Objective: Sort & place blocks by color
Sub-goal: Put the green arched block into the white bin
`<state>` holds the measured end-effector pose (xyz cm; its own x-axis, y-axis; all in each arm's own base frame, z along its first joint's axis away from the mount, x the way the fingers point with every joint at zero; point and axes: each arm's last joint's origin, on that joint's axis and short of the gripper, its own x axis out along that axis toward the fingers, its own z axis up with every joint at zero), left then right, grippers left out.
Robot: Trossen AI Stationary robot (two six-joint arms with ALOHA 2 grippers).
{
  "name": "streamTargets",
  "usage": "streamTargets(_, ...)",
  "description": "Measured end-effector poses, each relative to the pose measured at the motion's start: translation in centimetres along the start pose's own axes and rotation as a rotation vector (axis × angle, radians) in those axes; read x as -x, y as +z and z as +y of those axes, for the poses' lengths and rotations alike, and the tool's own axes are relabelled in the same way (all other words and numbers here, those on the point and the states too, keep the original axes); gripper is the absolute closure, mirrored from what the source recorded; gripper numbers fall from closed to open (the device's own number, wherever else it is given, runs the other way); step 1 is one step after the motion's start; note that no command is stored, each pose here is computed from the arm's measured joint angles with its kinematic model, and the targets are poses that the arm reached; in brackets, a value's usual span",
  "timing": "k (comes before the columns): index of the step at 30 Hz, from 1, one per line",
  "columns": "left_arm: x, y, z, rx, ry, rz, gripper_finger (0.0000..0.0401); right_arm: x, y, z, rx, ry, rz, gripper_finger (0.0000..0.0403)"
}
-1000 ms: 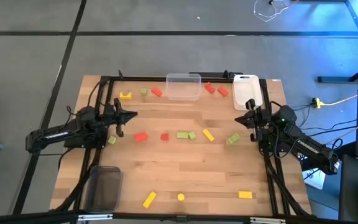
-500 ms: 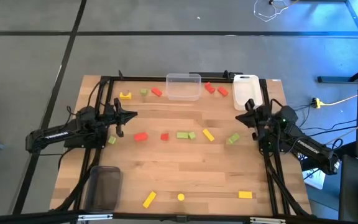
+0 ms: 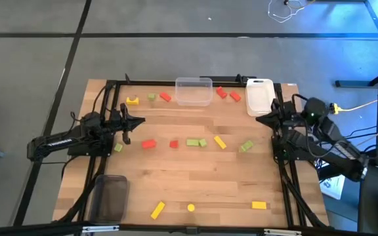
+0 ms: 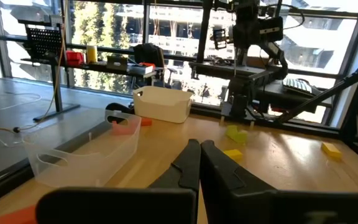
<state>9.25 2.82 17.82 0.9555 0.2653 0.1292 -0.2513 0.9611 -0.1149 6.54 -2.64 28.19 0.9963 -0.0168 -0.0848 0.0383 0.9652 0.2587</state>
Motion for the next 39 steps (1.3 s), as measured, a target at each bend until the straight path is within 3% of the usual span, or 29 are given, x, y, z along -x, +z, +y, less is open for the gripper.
streamTargets(8,0.0,0.0,0.0,0.000,0.000,0.000,0.0401,-0.3,2.9,-0.2,0.034,-0.223,0.357,0.0403)
streamTargets(15,0.0,0.0,0.0,0.000,0.000,0.000,0.0401,-1.2,4.4,-0.6,-0.003,-0.223,0.645,0.0403)
streamTargets(20,0.0,0.0,0.0,0.000,0.000,0.000,0.0401,-1.7,4.5,-1.3,-0.060,-0.314,0.849,0.0402)
streamTargets(24,0.0,0.0,0.0,0.000,0.000,0.000,0.0401,-2.5,4.3,-1.9,-0.104,-0.325,0.898,0.0394)
streamTargets(29,0.0,0.0,0.0,0.000,0.000,0.000,0.0401,-3.7,3.9,-2.6,-0.168,-0.258,0.945,0.0368)
streamTargets(39,0.0,0.0,0.0,0.000,0.000,0.000,0.0401,-5.2,3.6,-3.5,-0.139,-0.185,0.987,0.0317)
